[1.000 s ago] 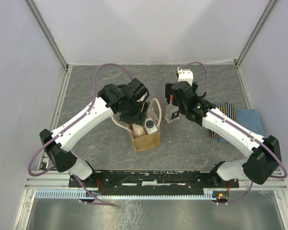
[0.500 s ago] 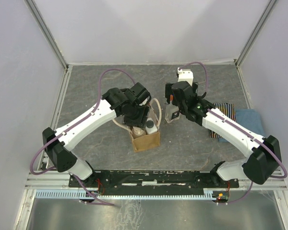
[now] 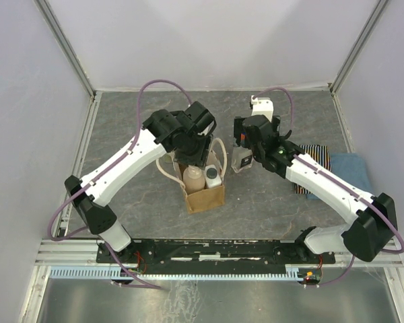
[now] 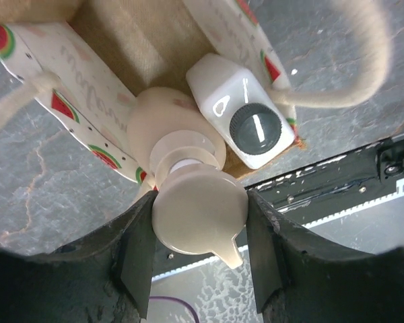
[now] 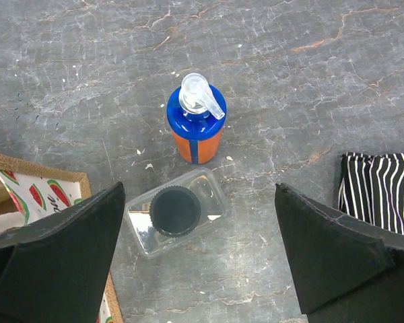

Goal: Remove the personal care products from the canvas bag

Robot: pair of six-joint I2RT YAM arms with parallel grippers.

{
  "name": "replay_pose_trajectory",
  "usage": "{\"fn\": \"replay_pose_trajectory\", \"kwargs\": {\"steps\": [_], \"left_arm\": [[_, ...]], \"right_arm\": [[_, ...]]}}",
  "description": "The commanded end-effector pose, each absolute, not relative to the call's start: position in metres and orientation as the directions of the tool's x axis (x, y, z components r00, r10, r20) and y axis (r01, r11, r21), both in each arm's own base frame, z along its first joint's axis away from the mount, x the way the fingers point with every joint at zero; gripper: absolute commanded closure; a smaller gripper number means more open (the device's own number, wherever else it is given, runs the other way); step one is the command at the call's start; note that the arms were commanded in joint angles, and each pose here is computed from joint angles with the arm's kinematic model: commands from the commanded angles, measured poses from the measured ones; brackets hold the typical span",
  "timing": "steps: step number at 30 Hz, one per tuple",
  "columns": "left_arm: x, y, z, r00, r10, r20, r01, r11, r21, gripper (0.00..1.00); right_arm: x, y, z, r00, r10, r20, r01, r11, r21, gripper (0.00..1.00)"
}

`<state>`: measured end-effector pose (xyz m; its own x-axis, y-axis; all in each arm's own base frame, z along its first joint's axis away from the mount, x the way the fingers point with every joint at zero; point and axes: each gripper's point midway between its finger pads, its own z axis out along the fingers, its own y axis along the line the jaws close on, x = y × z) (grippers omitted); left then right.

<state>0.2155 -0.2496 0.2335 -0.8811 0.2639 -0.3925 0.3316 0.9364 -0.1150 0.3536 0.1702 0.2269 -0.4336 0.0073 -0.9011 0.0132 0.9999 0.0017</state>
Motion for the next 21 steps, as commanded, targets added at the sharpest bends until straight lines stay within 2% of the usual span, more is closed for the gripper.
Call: {"fn": "replay_pose_trajectory", "kwargs": {"steps": [1,7,14,21], "left_arm": [[0.237,-0.262,0.296,-0.796,0.206,-0.57,0.358,0.919,-0.168,0.74],[0.251,-0.268,0.328,-0.763,0.128,-0.633,0.319,0.927,-0.197,0.84],[0.271,-0.278,0.365,-0.709,0.043,-0.704,0.297,0.924,-0.242,0.87],[0.297,-0.277,0.377,-0.68,-0.025,-0.733,0.256,0.928,-0.27,0.89]], "right_arm": [[0.354,0.163,0.24,-0.393,0.026,-0.919,0.035,0.999,0.013,0.0],[0.352,0.159,0.243,-0.387,0.028,-0.922,0.039,0.999,0.014,0.0],[0.351,0.157,0.253,-0.377,0.035,-0.926,0.034,0.999,0.024,0.0],[0.348,0.152,0.264,-0.365,0.04,-0.93,0.03,0.999,0.032,0.0]]}}
